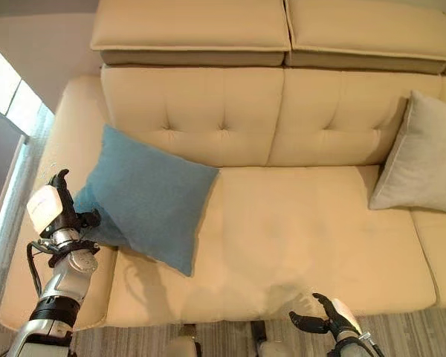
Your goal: Pick up all the scattered cushions and arrange them neatly on the sofa.
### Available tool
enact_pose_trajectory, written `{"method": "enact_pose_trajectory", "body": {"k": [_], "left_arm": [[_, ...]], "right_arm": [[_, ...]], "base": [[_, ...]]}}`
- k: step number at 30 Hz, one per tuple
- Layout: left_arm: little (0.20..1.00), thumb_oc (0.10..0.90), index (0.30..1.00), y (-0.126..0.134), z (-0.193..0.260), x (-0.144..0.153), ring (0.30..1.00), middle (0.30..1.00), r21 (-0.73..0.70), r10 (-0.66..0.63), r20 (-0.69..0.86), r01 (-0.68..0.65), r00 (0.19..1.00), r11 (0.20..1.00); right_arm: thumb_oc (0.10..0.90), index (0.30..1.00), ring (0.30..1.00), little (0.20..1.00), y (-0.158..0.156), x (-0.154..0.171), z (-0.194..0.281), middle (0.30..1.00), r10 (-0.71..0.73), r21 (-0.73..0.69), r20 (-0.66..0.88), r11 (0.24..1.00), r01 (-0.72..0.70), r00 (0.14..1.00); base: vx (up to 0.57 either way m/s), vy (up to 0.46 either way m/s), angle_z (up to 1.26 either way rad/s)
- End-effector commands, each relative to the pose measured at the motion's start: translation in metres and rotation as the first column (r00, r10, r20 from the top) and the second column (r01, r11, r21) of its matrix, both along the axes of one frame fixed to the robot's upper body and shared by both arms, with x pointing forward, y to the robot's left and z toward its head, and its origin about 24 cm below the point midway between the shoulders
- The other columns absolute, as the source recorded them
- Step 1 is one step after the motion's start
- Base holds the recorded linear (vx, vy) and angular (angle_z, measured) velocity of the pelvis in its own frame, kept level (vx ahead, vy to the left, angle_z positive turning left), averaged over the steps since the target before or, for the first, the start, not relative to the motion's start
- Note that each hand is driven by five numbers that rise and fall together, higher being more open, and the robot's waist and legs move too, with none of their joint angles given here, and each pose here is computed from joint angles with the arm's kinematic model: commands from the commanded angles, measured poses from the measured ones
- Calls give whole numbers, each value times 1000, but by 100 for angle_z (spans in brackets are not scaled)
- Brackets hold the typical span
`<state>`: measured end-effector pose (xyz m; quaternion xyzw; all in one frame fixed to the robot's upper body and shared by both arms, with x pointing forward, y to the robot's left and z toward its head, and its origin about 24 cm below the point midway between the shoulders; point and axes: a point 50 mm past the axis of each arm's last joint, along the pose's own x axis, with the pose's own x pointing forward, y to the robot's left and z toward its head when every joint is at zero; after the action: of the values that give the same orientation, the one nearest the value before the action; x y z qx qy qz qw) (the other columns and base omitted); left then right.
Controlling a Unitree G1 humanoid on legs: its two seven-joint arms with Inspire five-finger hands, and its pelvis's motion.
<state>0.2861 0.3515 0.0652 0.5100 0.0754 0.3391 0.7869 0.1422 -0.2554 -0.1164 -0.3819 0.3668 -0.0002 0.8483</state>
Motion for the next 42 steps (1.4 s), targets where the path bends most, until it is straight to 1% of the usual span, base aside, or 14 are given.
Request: {"method": "enact_pose_trajectory", "body": {"k": [1, 6, 7, 11, 12, 13, 16, 18, 20, 22, 26, 32, 35, 42], "left_arm": [[900, 800, 900, 27, 64, 12, 900, 900, 134, 108, 202, -137, 973, 981], [900, 800, 900, 34, 55, 16, 900, 900, 3, 183, 152, -186, 971, 983], [900, 800, 900, 35, 35, 15, 900, 900, -142, 223, 94, -208, 970, 968], [900, 800, 900, 28, -6, 9, 900, 900, -419, 227, -29, -218, 973, 881], [813, 742, 813, 26, -14, 6, 813, 813, -478, 228, -51, -224, 972, 849], [300, 400, 300, 19, -29, 4, 300, 300, -611, 238, -51, -219, 970, 761], [300, 400, 300, -4, -44, 14, 300, 300, -839, 209, 13, -103, 978, 535], [300, 400, 300, -28, -54, 22, 300, 300, -859, 77, -2, -41, 997, 510], [300, 400, 300, -34, -56, 24, 300, 300, -866, 58, 8, -22, 998, 500], [300, 400, 300, -66, -78, 21, 300, 300, -896, -40, -8, 10, 999, 444], [300, 400, 300, -100, -99, 10, 300, 300, -926, -141, 5, 58, 990, 374], [300, 400, 300, -138, -132, -24, 300, 300, -940, -335, -56, 64, 941, 336], [300, 400, 300, -149, -133, -40, 300, 300, -958, -378, 6, 114, 926, 263], [300, 400, 300, -138, -140, -68, 300, 300, -929, -436, -68, 102, 898, 355]], "right_arm": [[800, 900, 900, 900, -19, -6, 9, 900, -55, -51, 62, 997, 58, 997], [800, 900, 900, 900, -14, 1, 9, 900, -44, -46, 78, 998, 47, 996], [800, 900, 900, 900, -13, 3, 8, 900, -39, -47, 68, 998, 42, 997], [800, 900, 900, 900, -13, 10, 9, 900, -29, -45, 49, 998, 32, 998], [800, 900, 900, 900, -14, 11, 9, 900, -28, -45, 45, 999, 30, 999], [800, 900, 900, 900, -14, 11, 9, 900, -22, -44, 39, 999, 24, 999], [800, 900, 900, 900, -13, 22, 15, 900, 8, -39, 54, 999, -6, 999], [800, 900, 900, 900, -14, 36, 26, 900, 22, -29, 100, 999, -19, 995], [800, 900, 900, 900, -13, 43, 31, 900, 25, -22, 128, 999, -23, 991], [800, 900, 900, 900, -4, 81, 60, 900, 44, 13, 282, 999, -49, 958], [800, 900, 900, 900, 5, 101, 80, 900, 47, 46, 376, 997, -69, 925], [800, 900, 900, 900, 24, 123, 93, 900, 33, 113, 440, 989, -91, 897], [800, 900, 900, 900, 29, 132, 96, 900, 25, 111, 455, 990, -85, 890], [800, 900, 900, 900, 59, 153, 93, 900, -62, 233, 450, 971, -51, 891]], "base": [[-7, -10, -6], [0, 0, 0], [0, 0, 0], [0, 0, 0], [37, 33, -2], [34, 35, -1], [8, 37, 0], [-2, 49, -2], [0, 30, -4], [14, 34, -1], [11, 5, 2], [32, 5, 11], [14, -2, 7], [-12, -5, 16]]}}
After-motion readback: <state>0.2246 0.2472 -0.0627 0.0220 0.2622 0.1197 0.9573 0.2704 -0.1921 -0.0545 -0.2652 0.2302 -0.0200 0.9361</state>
